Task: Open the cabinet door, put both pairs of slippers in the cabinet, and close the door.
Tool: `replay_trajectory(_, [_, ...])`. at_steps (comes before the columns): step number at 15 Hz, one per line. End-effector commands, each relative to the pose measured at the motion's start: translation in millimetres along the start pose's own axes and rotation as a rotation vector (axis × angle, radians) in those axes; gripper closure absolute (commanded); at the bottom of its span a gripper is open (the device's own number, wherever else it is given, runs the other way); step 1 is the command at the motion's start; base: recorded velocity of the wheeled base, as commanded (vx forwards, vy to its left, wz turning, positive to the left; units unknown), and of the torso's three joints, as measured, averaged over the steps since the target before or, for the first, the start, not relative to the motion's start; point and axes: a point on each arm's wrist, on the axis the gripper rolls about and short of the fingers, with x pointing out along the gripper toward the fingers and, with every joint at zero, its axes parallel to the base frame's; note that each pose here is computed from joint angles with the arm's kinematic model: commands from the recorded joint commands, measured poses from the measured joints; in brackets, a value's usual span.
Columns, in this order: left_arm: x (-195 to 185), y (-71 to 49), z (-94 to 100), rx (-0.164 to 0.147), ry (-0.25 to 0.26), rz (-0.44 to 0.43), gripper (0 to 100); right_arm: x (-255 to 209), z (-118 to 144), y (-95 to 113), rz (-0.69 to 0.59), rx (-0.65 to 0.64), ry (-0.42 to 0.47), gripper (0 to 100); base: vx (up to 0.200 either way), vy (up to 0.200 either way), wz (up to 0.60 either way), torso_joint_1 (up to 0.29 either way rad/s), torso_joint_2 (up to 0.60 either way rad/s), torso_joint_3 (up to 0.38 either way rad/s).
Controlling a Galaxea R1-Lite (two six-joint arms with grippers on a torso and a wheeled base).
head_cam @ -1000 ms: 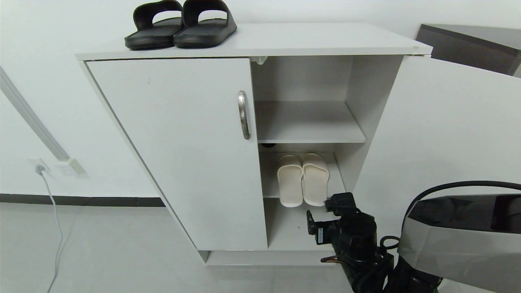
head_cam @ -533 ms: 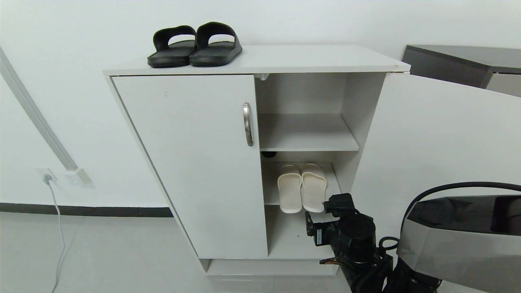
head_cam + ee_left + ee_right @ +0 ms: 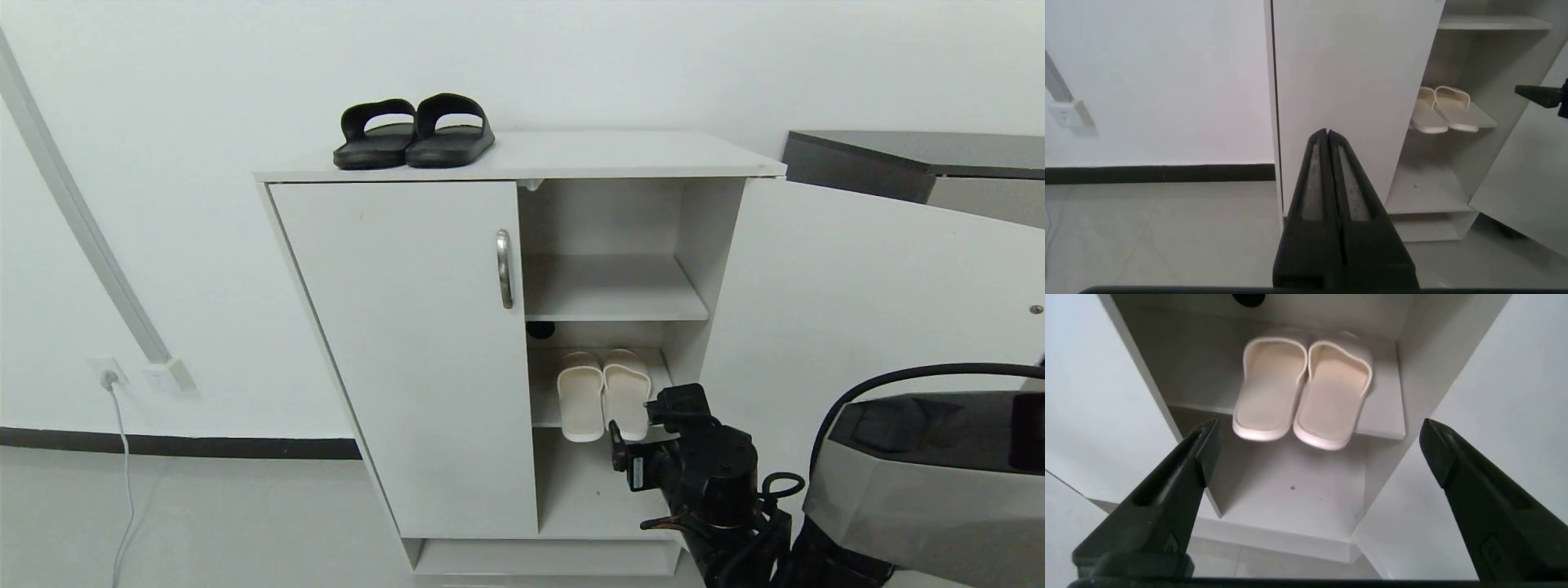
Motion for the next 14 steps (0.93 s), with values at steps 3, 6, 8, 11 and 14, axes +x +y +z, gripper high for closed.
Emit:
replay_trajectory(3, [0,0.0,0.2,-0.001,0.0,0.0,100,-8,0,3,0.019,-0.011,0.007,0,0.0,0.0,0.0,0.0,0.0,0.0])
replay_trajectory(6, [0,0.0,0.0,-0.001,0.001,0.0,100,-8,-3,2,0.019,-0.017,0.014,0,0.0,0.0,0.0,0.0,0.0,0.0])
replay_trajectory(8, [0,0.0,0.0,-0.001,0.001,0.0,100,-8,-3,2,0.018,-0.017,0.017,0,0.0,0.2,0.0,0.002,0.0,0.002])
replay_trajectory(11, [0,0.0,0.0,-0.001,0.001,0.0,100,-10,-5,4,0.026,-0.021,0.02,0,0.0,0.2,0.0,0.012,0.0,0.004])
replay_trajectory(14, [0,0.0,0.0,-0.001,0.001,0.0,100,-14,-7,5,0.037,-0.02,0.016,0,0.0,0.2,0.0,0.006,0.0,0.005])
